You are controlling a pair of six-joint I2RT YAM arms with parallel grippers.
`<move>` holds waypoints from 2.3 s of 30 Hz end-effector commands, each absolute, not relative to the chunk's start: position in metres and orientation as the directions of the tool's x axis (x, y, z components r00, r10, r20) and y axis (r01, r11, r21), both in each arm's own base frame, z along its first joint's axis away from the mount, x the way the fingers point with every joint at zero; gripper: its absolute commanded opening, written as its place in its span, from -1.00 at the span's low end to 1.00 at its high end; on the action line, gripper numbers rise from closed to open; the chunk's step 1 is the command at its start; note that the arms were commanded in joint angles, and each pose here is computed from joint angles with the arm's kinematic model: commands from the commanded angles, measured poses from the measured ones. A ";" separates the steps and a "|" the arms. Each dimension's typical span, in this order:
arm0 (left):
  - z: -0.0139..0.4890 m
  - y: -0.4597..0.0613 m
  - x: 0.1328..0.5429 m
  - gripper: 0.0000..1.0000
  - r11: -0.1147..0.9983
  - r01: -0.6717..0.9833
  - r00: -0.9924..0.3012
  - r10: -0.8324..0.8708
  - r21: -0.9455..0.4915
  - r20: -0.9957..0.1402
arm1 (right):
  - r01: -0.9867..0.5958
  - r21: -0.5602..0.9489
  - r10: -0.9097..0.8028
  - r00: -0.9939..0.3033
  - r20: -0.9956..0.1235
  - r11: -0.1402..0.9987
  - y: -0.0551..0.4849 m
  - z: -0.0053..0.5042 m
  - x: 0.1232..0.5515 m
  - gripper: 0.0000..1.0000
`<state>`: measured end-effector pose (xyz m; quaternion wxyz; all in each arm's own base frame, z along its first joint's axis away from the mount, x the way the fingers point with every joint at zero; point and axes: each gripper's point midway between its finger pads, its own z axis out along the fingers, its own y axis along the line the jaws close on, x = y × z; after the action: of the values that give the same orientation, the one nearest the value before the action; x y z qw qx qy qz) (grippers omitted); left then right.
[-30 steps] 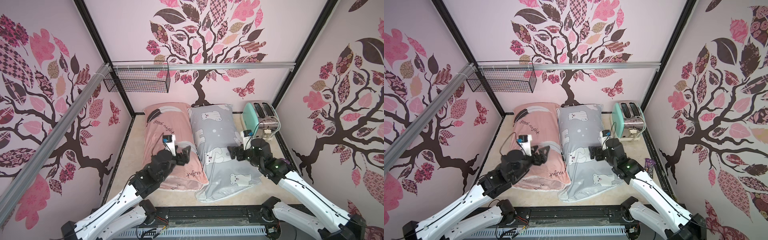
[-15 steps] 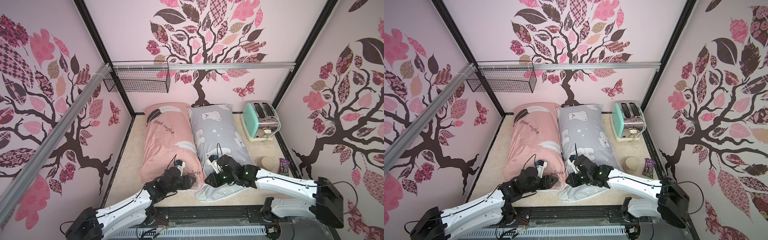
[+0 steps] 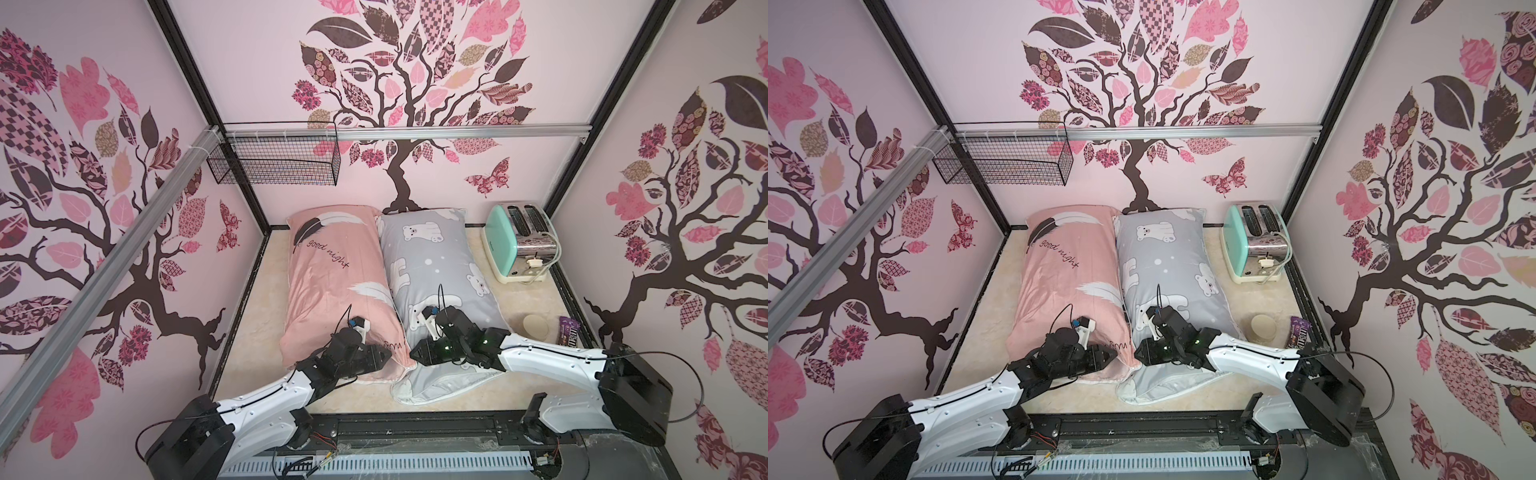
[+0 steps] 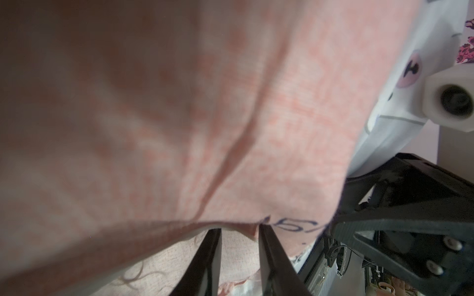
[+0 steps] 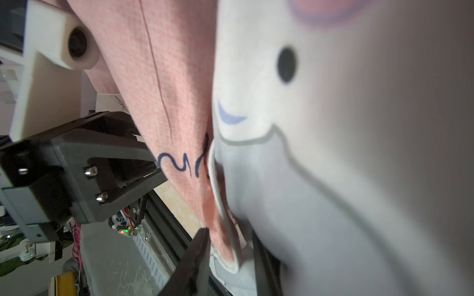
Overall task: Zip up pillowcases
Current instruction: Pick up the pillowcase from the center of the board.
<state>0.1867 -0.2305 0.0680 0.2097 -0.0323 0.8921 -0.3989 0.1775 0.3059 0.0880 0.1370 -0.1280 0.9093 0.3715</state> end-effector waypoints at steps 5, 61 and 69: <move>0.064 -0.232 0.190 -0.60 0.673 0.114 -0.909 -0.226 -0.731 -0.349 | -0.317 0.722 -0.153 -0.946 -0.284 0.615 0.315 0.087 0.161 -0.37; 0.093 -0.241 0.174 -1.00 0.421 0.071 -0.891 -0.382 -0.904 -0.247 | -0.430 0.650 -0.219 -0.897 -0.383 0.626 0.329 0.125 0.173 -1.00; 0.115 -0.215 0.166 -0.91 0.318 0.058 -0.859 -0.467 -0.946 -0.210 | -0.418 0.696 -0.211 -0.906 -0.367 0.583 0.335 0.123 0.175 -1.00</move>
<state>0.1712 -0.2238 0.1379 0.2556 -0.1043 0.7623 -0.5854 0.1749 0.3339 0.1208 0.1234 -0.1715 0.8884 0.4076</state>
